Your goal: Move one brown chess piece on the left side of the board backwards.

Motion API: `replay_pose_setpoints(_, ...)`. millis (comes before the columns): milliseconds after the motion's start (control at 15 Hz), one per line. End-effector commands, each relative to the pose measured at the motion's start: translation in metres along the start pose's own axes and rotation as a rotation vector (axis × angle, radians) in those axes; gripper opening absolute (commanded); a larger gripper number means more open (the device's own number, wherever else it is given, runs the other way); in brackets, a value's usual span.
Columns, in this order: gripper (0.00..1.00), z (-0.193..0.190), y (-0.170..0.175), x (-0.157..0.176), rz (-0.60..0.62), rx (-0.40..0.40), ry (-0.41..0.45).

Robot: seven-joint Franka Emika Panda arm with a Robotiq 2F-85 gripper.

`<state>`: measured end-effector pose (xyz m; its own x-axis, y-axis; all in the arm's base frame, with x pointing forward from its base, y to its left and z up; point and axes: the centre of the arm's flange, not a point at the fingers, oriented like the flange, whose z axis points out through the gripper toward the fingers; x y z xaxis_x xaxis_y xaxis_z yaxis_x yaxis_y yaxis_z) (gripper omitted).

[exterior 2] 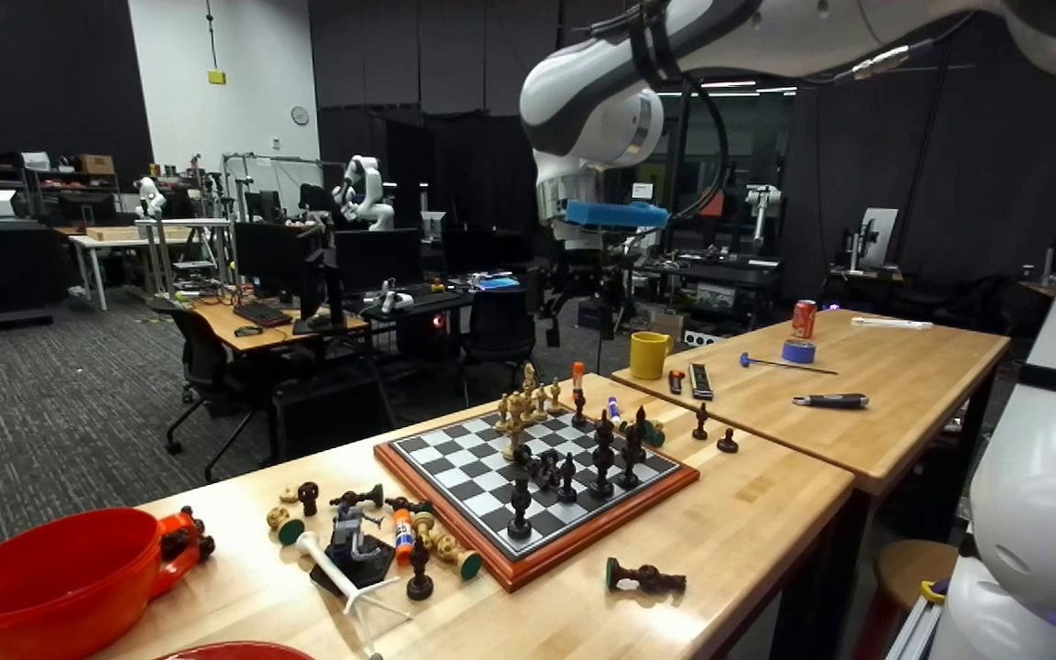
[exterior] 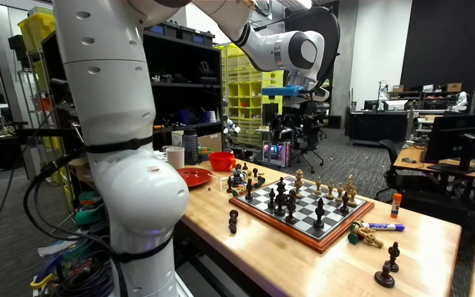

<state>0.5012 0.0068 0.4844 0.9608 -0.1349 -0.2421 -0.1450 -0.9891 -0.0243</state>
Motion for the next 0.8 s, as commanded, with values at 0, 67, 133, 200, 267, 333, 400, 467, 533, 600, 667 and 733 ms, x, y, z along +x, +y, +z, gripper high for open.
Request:
replay_pose_setpoints(0, 1.00, 0.003, -0.021, 0.031, 0.011, -0.007, 0.022)
replay_pose_setpoints(67, 1.00, 0.007, -0.023, 0.040, 0.015, -0.009, 0.029)
replay_pose_setpoints(133, 1.00, 0.010, -0.025, 0.048, 0.015, -0.008, 0.035)
replay_pose_setpoints(200, 1.00, 0.015, -0.025, 0.057, 0.024, -0.005, 0.035)
replay_pose_setpoints(267, 1.00, 0.018, -0.024, 0.064, 0.034, -0.003, 0.034)
replay_pose_setpoints(333, 1.00, 0.024, -0.022, 0.073, 0.046, 0.000, 0.029)
replay_pose_setpoints(400, 1.00, 0.028, -0.019, 0.080, 0.053, 0.003, 0.021)
replay_pose_setpoints(467, 1.00, 0.033, -0.017, 0.086, 0.059, 0.006, 0.014)
replay_pose_setpoints(533, 1.00, 0.038, -0.016, 0.092, 0.060, 0.010, 0.007)
replay_pose_setpoints(600, 1.00, 0.043, -0.015, 0.099, 0.067, 0.013, 0.001)
replay_pose_setpoints(667, 1.00, 0.047, -0.014, 0.103, 0.073, 0.014, -0.001)
replay_pose_setpoints(733, 1.00, 0.051, -0.013, 0.108, 0.077, 0.019, -0.004)
